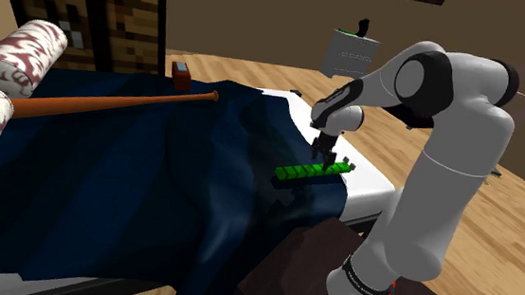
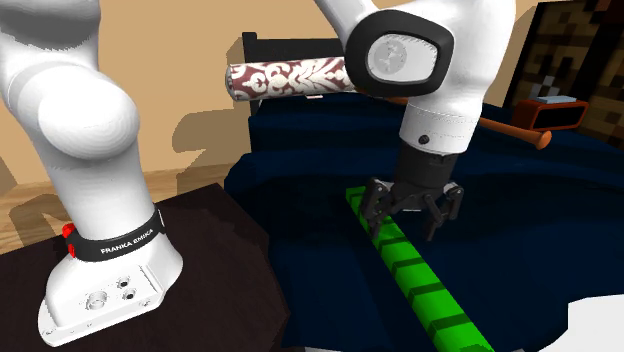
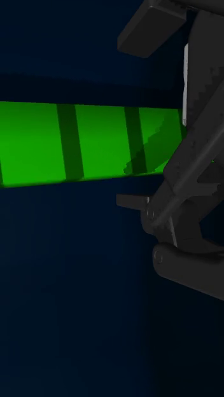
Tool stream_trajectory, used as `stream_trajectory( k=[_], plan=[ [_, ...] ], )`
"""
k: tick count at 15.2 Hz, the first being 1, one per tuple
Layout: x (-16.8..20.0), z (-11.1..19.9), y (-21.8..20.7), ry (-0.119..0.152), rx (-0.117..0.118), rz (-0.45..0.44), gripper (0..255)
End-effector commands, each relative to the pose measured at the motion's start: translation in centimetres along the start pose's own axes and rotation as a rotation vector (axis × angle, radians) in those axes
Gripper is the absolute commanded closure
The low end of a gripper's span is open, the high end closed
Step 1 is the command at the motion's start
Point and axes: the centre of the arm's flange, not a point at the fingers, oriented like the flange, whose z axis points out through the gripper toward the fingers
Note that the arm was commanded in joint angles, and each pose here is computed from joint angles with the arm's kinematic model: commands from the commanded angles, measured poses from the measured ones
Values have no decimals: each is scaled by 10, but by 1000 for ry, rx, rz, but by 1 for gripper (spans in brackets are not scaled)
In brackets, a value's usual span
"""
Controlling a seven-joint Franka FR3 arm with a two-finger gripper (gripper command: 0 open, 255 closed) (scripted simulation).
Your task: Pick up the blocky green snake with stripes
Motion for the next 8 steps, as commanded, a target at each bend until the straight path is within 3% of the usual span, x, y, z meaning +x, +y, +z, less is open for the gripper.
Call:
stream_trajectory(
  k=[1, 6, 7, 8],
  plan=[
    [-1, 11, 3, 0, -1, -4, 0],
    [0, 30, 5, 0, -1, -4, 0],
    [0, 29, 5, 0, -1, -4, 255],
    [0, 29, 5, 0, -1, -4, 255]
  ],
)
